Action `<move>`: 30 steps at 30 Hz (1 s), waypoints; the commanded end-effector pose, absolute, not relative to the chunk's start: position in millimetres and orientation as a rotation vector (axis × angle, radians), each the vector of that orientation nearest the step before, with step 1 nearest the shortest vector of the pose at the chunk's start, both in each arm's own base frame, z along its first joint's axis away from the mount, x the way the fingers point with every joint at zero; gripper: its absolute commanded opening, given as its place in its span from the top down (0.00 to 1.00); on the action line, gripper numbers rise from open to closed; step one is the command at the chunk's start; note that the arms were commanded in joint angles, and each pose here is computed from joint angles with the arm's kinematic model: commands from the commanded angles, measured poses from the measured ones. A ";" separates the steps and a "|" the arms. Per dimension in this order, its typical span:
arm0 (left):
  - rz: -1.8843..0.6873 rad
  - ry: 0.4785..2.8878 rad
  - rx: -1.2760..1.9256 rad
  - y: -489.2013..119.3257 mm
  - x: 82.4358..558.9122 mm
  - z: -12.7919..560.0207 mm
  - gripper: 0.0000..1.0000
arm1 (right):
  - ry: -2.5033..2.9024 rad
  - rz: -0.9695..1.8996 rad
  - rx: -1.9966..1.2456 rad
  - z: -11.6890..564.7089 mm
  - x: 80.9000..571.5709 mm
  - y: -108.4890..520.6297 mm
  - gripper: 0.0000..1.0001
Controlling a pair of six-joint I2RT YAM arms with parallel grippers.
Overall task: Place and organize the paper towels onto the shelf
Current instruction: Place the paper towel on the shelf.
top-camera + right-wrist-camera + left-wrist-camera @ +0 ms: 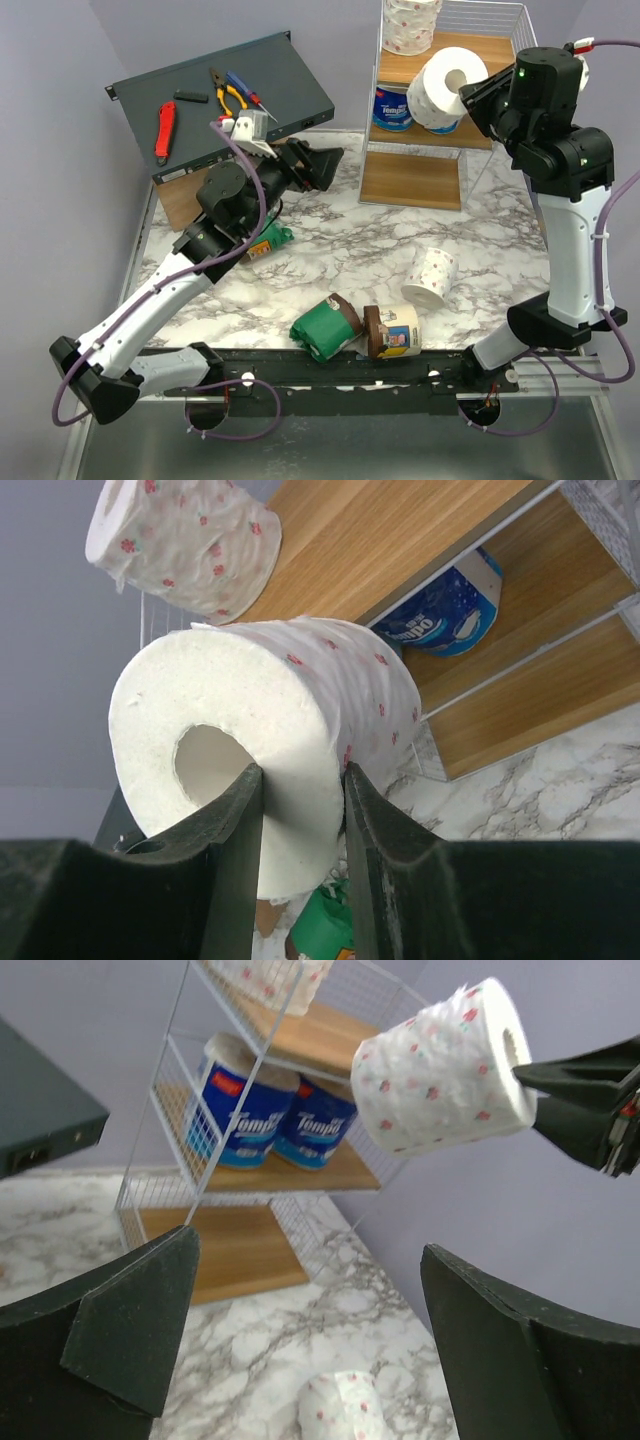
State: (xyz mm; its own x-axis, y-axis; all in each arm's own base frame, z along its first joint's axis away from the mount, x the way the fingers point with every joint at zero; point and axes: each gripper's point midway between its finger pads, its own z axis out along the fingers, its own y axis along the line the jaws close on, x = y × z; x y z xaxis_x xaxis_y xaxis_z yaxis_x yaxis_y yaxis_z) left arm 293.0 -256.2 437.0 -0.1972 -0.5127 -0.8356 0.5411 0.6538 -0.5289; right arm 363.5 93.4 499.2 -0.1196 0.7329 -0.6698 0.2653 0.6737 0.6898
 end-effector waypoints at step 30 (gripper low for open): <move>-0.726 0.841 0.496 -355.8 342.7 552.4 0.02 | 1.381 0.524 0.901 552.3 394.6 77.4 0.99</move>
